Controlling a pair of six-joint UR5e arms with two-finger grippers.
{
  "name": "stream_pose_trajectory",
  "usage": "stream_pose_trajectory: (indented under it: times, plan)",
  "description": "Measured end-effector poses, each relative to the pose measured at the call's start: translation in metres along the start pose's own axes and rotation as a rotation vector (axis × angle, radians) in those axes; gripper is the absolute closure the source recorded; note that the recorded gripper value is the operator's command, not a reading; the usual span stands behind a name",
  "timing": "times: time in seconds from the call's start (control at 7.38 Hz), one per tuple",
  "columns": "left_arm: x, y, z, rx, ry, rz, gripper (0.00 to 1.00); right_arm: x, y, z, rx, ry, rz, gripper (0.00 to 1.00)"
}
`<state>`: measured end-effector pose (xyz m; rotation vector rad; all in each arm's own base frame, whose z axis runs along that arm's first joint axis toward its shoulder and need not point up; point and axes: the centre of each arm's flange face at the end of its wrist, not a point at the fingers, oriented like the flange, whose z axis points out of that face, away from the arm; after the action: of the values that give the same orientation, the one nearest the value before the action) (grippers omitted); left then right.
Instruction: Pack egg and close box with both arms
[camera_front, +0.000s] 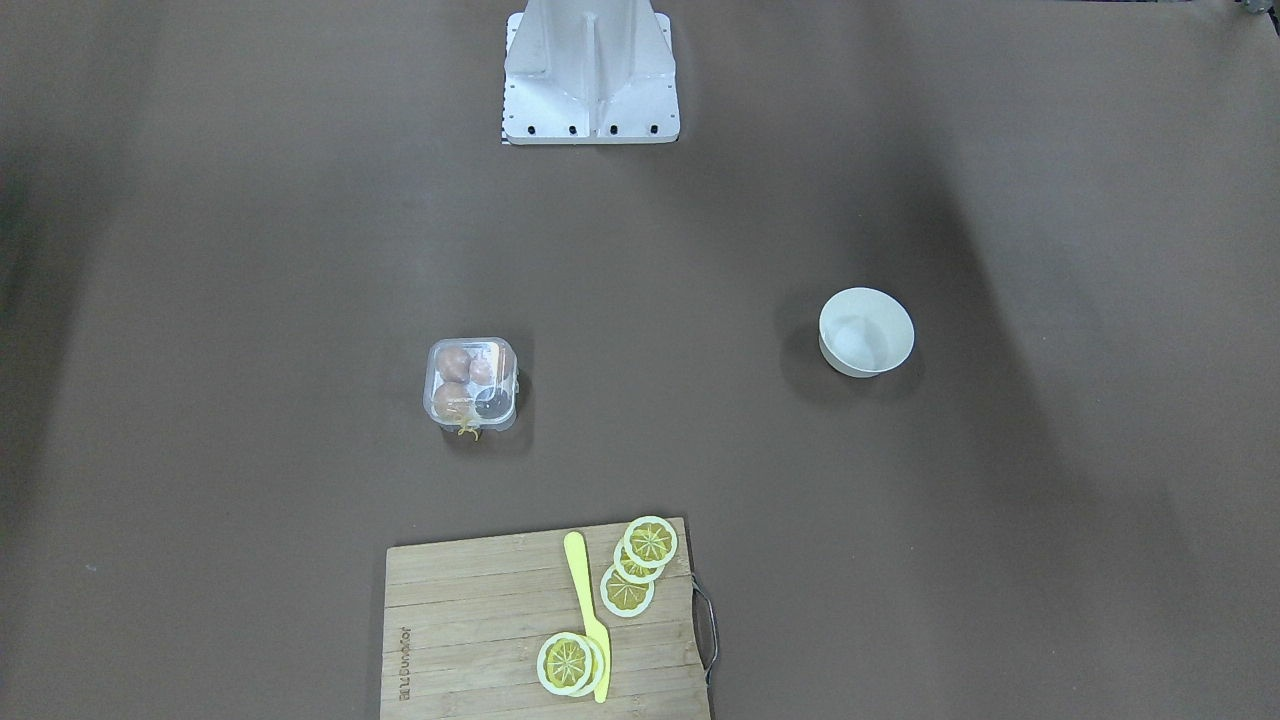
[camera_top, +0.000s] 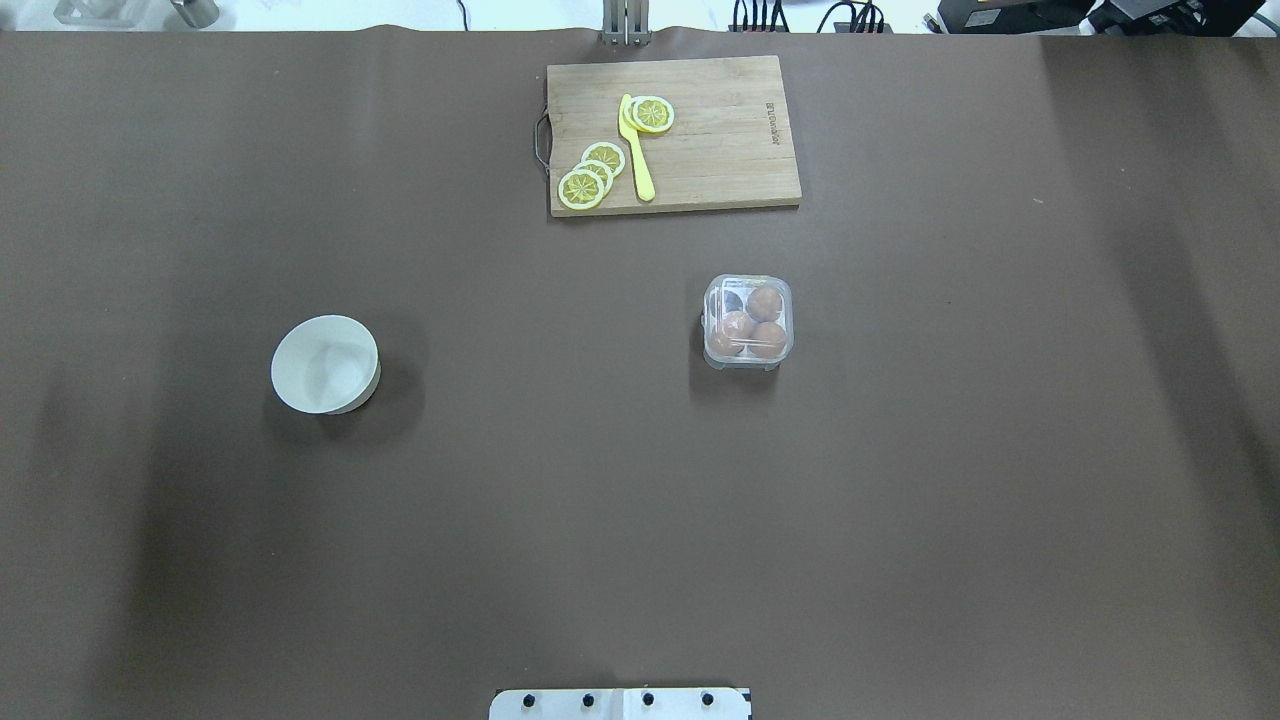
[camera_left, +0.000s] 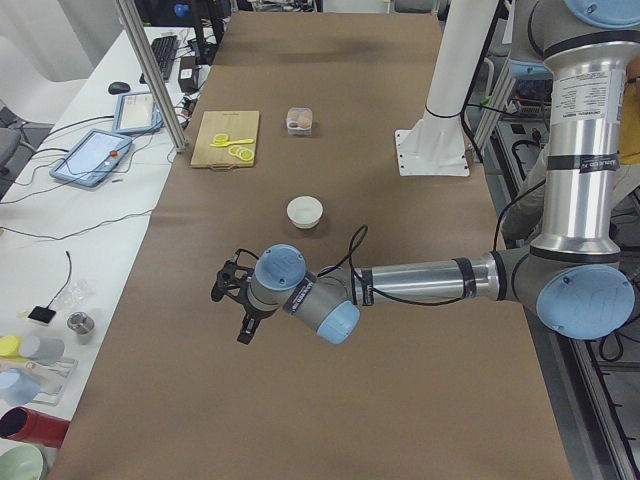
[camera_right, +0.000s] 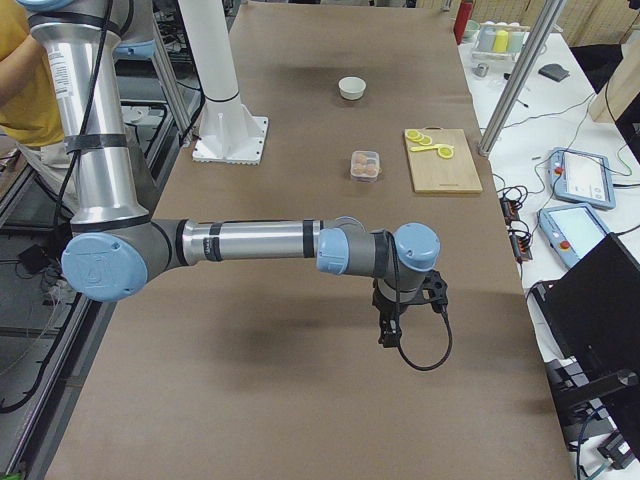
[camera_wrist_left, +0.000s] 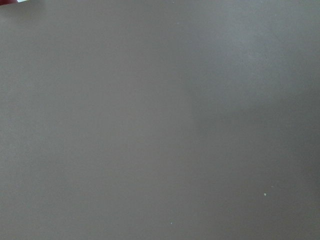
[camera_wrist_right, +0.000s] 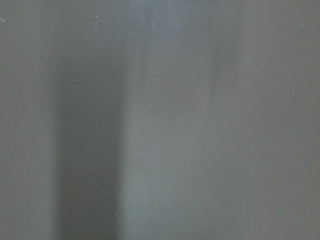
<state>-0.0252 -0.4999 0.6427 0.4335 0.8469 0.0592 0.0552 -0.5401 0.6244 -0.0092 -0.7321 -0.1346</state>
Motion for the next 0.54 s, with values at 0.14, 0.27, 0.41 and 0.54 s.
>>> stream_pose_trajectory:
  times: [0.14,0.27,0.41,0.54]
  plan:
    - [-0.005,0.006,0.004,-0.019,-0.005,-0.023,0.03,-0.005,0.002,-0.005,-0.007,0.0,0.006,0.0]
    - [-0.011,0.01,0.01,-0.052,-0.014,-0.057,0.03,-0.006,0.003,-0.005,-0.014,0.001,0.011,0.0]
    - [-0.016,0.01,0.015,-0.099,-0.03,-0.102,0.03,-0.004,0.006,-0.004,-0.021,0.003,0.018,0.0]
    - [-0.018,0.004,0.019,-0.134,-0.049,-0.135,0.03,-0.003,0.009,-0.002,-0.027,0.004,0.022,0.0]
